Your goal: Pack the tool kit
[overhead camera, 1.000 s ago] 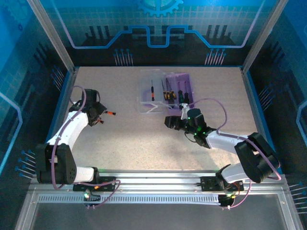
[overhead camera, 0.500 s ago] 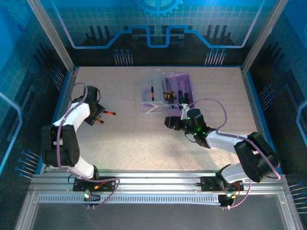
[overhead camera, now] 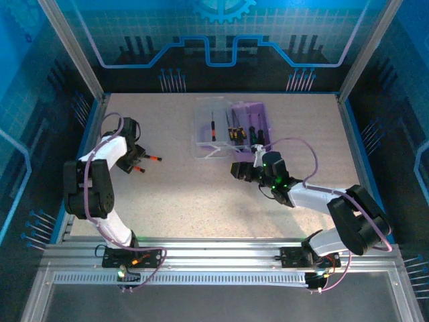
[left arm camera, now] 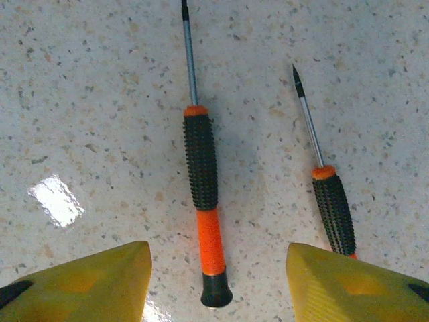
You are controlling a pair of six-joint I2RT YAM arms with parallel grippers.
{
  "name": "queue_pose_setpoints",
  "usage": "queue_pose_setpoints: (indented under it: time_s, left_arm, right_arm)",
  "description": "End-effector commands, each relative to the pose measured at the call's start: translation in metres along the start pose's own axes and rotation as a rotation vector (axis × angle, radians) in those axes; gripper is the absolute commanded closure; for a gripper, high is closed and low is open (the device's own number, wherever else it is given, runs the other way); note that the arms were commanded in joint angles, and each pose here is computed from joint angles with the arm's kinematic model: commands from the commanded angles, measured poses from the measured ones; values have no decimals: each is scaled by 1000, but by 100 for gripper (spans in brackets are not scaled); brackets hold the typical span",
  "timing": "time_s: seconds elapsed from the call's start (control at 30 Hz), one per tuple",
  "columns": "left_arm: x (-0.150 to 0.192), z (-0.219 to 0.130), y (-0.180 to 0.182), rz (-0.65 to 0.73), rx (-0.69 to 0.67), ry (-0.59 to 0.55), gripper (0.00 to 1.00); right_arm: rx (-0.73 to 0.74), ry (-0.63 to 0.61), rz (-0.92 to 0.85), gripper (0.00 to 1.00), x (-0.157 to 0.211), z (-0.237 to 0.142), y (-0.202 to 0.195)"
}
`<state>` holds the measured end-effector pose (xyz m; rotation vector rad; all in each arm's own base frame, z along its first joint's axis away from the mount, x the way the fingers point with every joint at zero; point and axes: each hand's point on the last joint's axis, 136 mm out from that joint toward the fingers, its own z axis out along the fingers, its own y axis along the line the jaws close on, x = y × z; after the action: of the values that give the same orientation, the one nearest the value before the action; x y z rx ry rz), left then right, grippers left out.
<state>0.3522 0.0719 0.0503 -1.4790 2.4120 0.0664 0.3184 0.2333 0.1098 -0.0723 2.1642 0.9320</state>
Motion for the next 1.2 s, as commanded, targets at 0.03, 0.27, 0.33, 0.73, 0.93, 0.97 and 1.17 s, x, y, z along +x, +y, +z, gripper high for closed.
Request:
queue_pose_setpoints:
  time_s: [0.03, 0.27, 0.33, 0.73, 0.93, 0.97, 1.17]
  left_arm:
    - [-3, 14, 7, -38, -28, 33, 46]
    - [-7, 29, 11, -54, -33, 46, 52]
    - [-7, 32, 10, -53, -22, 53, 54]
    - [11, 54, 18, -58, -20, 116, 70]
    - [10, 51, 21, -47, -8, 97, 82]
    - [10, 51, 21, -47, -5, 95, 82]
    - [10, 39, 20, -34, 32, 84, 84]
  right_arm:
    - [-19, -18, 1, 38, -10, 0, 6]
    - [-28, -13, -1, 40, -10, 0, 8]
    - [-27, -14, 0, 40, -10, 0, 7]
    - [-43, -11, 3, 40, -10, -1, 10]
    - [-38, -14, 2, 40, -11, -1, 9]
    - [-43, -12, 1, 40, -10, 0, 10]
    - [-114, 18, -10, 39, -6, 5, 23]
